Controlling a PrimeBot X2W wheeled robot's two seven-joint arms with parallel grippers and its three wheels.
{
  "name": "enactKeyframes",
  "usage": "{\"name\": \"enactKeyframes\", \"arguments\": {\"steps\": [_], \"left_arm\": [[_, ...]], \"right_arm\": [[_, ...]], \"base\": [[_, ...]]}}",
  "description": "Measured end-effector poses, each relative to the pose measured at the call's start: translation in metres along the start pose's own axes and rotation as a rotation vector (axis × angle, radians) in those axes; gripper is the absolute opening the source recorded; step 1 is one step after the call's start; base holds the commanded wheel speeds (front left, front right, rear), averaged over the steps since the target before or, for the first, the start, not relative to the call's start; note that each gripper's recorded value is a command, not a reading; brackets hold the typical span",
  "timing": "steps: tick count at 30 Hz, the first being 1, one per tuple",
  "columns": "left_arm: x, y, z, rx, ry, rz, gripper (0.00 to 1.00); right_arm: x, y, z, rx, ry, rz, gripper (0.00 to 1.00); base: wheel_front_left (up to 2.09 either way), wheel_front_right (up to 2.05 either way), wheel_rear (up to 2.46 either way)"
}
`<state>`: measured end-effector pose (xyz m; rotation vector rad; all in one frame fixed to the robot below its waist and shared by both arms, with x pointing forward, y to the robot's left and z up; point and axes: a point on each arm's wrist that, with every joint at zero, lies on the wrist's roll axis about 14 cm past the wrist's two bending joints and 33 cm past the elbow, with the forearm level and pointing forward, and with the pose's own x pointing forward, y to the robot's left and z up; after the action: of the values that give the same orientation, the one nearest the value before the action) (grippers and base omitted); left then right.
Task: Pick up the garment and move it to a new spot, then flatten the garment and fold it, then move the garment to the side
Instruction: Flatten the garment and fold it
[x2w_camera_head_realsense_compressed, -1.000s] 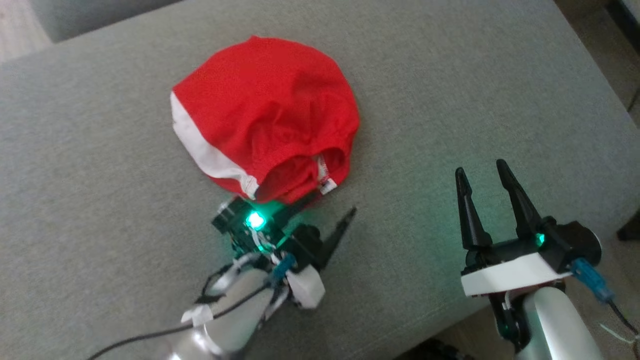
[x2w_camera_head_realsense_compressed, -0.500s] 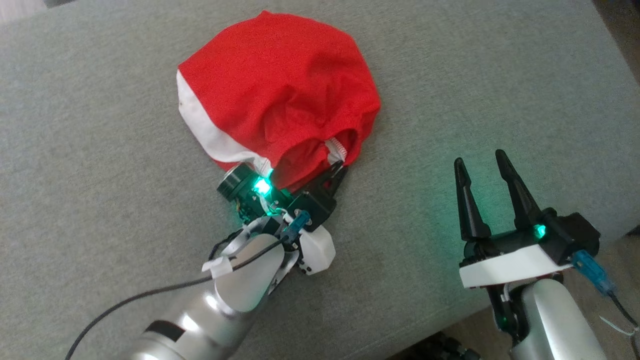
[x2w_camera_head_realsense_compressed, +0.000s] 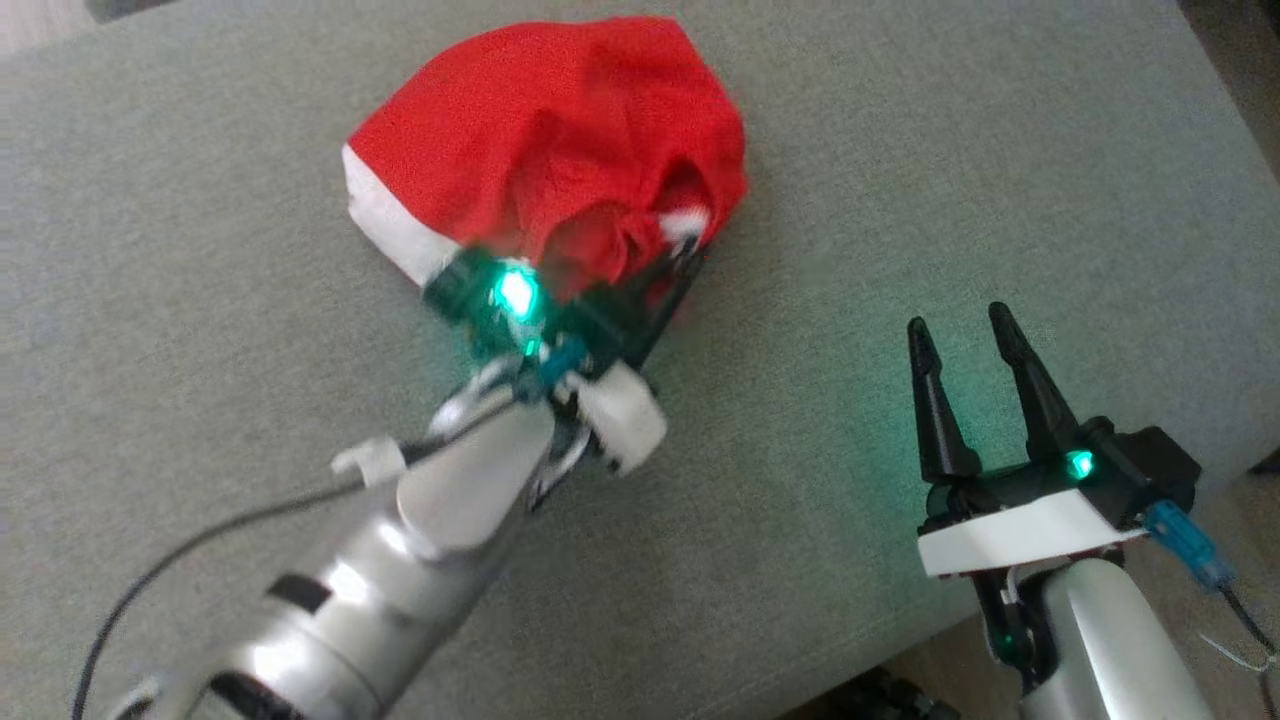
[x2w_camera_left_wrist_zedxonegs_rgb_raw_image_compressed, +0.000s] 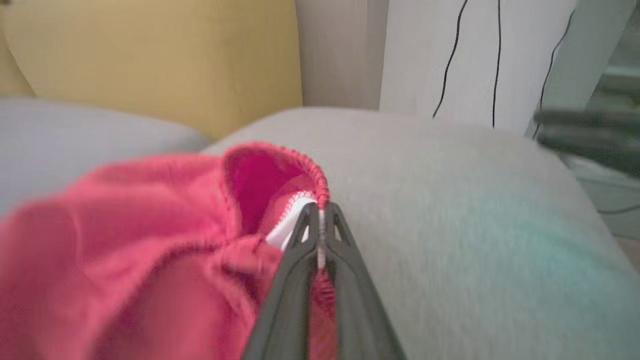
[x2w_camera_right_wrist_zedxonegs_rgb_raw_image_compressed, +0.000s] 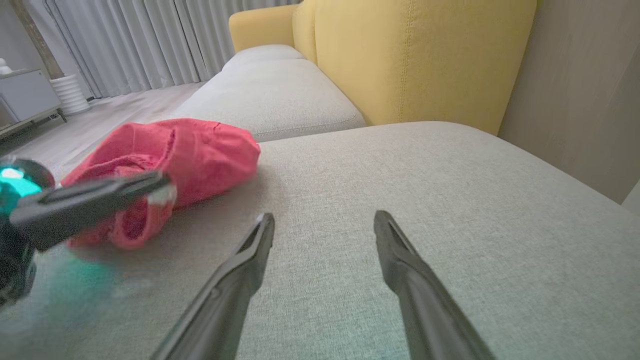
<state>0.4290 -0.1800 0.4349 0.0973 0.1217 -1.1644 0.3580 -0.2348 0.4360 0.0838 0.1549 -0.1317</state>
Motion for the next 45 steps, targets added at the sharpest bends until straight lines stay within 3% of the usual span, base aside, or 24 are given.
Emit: {"name": "enactKeyframes", "arguments": {"steps": [5, 10, 15, 18, 24, 27, 32, 41, 45], "left_arm": [[0.009, 0.017, 0.114, 0.067, -0.248, -0.019, 0.0], [-0.011, 0.048, 0.23, 0.103, -0.468, 0.037, 0.0], [-0.039, 0.068, 0.264, 0.043, -0.509, 0.081, 0.0], [-0.061, 0.09, 0.238, -0.058, -0.436, 0.138, 0.0], [-0.126, 0.112, 0.071, -0.355, -0.104, 0.34, 0.0], [-0.158, 0.105, 0.021, -0.456, -0.027, 0.412, 0.0], [-0.182, 0.1, 0.011, -0.534, -0.058, 0.457, 0.0], [-0.207, 0.097, 0.001, -0.557, -0.065, 0.507, 0.0], [-0.208, 0.098, 0.001, -0.559, -0.068, 0.51, 0.0]], "right_arm": [[0.001, 0.004, 0.01, 0.008, -0.033, 0.014, 1.0], [0.004, 0.017, 0.018, 0.019, -0.063, 0.057, 1.0], [0.007, 0.027, 0.022, 0.019, -0.08, 0.088, 1.0], [0.008, 0.033, 0.02, 0.016, -0.075, 0.106, 1.0], [0.022, 0.05, 0.019, -0.006, -0.078, 0.158, 1.0], [0.03, 0.057, 0.016, -0.016, -0.071, 0.18, 1.0], [0.044, 0.071, 0.01, -0.01, -0.058, 0.215, 1.0], [0.086, 0.084, 0.009, -0.016, -0.039, 0.284, 1.0], [0.102, 0.094, 0.002, 0.038, 0.003, 0.321, 1.0]], "base": [[0.0, 0.0, 0.0], [0.0, 0.0, 0.0], [0.0, 0.0, 0.0], [0.0, 0.0, 0.0], [0.0, 0.0, 0.0], [0.0, 0.0, 0.0], [0.0, 0.0, 0.0], [0.0, 0.0, 0.0], [0.0, 0.0, 0.0]]}}
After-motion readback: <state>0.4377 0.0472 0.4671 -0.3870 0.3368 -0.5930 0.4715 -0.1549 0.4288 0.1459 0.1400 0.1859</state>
